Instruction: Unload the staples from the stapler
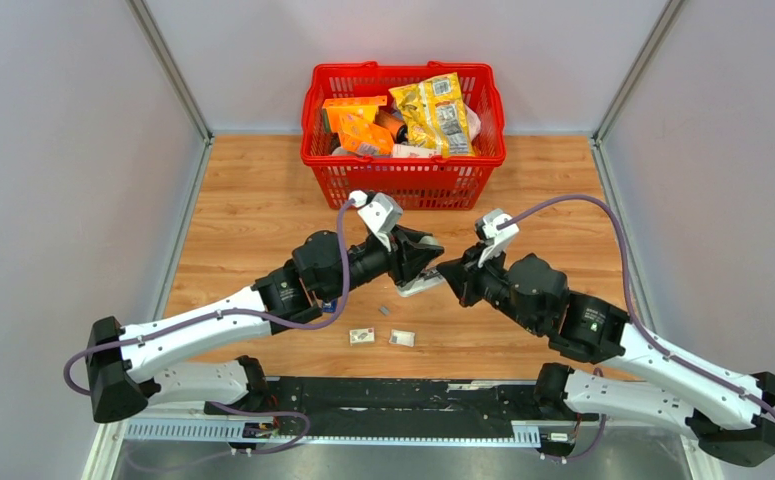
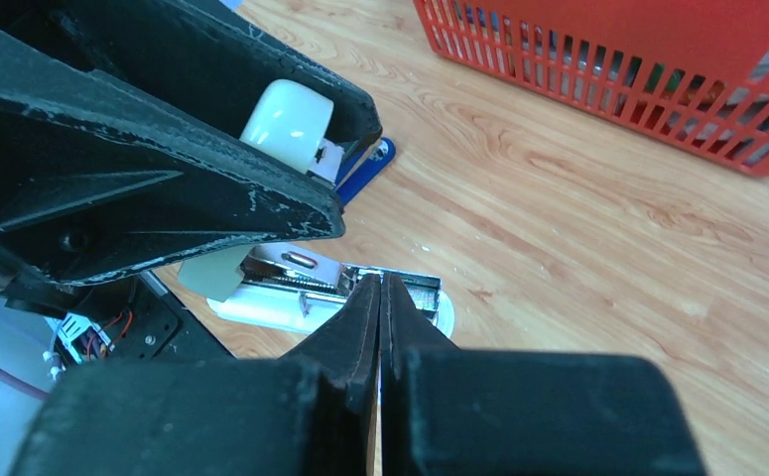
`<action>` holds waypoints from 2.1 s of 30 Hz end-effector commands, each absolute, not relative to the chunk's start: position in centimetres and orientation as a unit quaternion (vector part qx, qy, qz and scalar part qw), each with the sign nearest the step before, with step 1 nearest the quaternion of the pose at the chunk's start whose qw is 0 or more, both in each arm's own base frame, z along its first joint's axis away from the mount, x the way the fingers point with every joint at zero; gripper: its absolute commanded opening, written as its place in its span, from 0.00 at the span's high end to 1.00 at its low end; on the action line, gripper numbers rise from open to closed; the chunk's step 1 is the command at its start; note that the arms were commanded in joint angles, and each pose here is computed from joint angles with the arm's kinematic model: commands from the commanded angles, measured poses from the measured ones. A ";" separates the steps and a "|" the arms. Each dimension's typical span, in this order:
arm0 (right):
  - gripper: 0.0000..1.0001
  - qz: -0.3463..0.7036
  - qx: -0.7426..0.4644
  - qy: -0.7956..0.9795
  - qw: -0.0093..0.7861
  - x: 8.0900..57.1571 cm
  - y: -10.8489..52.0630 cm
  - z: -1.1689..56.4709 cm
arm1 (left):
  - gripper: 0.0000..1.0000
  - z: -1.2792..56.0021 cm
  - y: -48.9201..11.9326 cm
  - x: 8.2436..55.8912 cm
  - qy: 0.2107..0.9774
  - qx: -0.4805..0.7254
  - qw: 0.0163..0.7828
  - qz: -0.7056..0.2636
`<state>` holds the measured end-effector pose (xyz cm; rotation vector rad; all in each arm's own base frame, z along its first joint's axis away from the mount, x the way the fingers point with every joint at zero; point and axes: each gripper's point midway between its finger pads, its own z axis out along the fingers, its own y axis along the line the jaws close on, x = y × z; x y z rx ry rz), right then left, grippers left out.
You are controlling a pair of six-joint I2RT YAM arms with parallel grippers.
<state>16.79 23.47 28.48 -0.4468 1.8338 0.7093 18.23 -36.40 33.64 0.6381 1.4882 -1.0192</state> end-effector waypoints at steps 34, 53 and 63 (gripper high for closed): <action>1.00 0.331 -0.180 0.730 0.570 17.9 25.9 24.4 | 1.00 35.6 -37.0 21.3 0.632 0.156 0.609 -0.452; 1.00 0.310 -0.154 0.739 0.578 18.2 23.2 21.6 | 1.00 34.0 -41.0 23.4 0.635 0.139 0.592 -0.476; 1.00 0.312 -0.144 0.749 0.566 18.8 22.9 19.8 | 1.00 33.2 -41.4 24.6 0.641 0.126 0.584 -0.483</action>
